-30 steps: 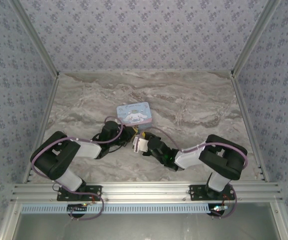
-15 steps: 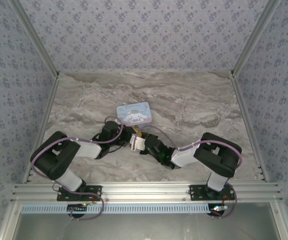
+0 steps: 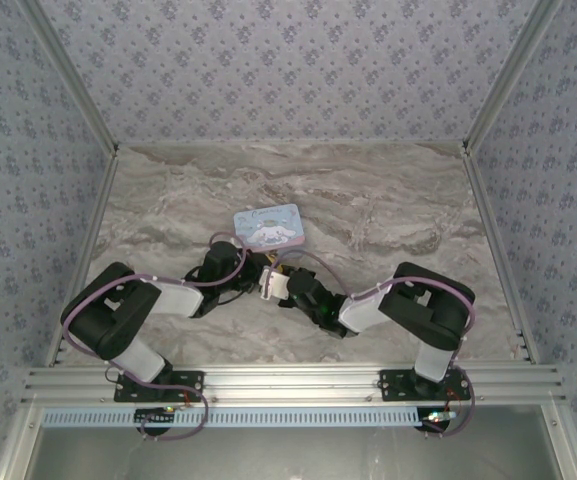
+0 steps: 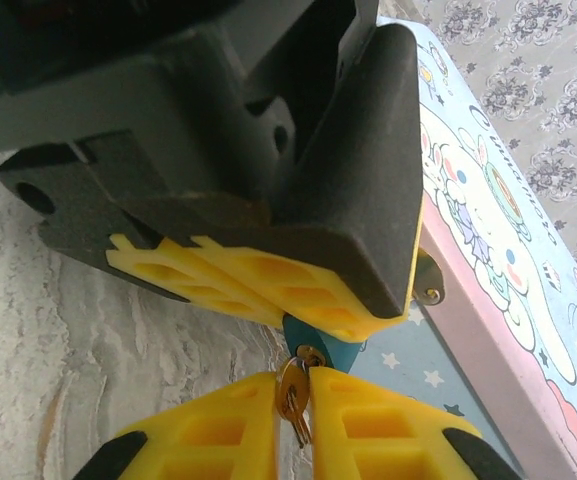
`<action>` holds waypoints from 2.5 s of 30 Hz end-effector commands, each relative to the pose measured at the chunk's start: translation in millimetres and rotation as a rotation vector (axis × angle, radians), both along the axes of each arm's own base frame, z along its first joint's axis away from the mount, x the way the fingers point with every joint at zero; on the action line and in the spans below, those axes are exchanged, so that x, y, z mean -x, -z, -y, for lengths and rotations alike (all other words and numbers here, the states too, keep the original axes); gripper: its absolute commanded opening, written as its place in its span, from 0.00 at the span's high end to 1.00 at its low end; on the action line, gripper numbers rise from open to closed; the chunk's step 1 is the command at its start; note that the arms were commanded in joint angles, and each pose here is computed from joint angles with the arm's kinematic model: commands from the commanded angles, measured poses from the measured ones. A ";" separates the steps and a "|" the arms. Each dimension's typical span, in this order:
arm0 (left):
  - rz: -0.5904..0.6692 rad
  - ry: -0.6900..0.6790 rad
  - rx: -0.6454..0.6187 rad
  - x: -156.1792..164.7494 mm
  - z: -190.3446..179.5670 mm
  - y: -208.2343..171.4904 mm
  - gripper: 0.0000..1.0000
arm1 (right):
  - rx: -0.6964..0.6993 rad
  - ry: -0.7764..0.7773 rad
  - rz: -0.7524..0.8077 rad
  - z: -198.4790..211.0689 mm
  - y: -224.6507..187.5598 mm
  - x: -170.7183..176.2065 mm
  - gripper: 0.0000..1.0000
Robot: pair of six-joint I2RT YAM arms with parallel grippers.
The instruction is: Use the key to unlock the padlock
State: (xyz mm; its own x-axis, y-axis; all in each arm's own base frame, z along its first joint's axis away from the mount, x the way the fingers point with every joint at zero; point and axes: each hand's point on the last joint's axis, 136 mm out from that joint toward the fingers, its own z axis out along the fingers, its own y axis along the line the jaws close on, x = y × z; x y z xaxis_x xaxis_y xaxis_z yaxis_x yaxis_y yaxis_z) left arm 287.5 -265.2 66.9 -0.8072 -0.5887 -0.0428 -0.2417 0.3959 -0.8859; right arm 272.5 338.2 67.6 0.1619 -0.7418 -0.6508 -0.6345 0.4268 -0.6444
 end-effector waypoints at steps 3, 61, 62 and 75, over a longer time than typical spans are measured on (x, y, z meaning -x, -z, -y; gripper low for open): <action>0.037 0.030 0.051 -3.6 11.8 -19.8 0.92 | -0.083 0.070 0.019 -0.4 -13.5 -15.8 0.89; 0.191 -0.101 -0.244 15.0 -74.0 -66.4 0.51 | -1.144 0.547 -1.128 63.9 26.1 5.9 1.00; 0.192 -0.106 -0.241 15.1 -75.3 -67.3 0.51 | -1.148 0.559 -1.144 65.9 27.9 6.7 1.00; 0.195 -0.107 -0.280 10.6 -82.6 -70.6 0.45 | -1.112 0.730 -1.162 98.7 49.2 11.8 0.66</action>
State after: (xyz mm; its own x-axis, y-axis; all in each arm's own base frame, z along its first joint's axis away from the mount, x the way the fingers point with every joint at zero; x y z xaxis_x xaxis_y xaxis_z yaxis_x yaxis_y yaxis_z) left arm 274.1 -187.1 132.3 -0.7100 -0.6223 -0.3296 -0.1415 0.5846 -0.7989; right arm 269.9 259.4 38.3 -0.8256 0.3852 -0.4123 -0.0867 0.6355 0.7672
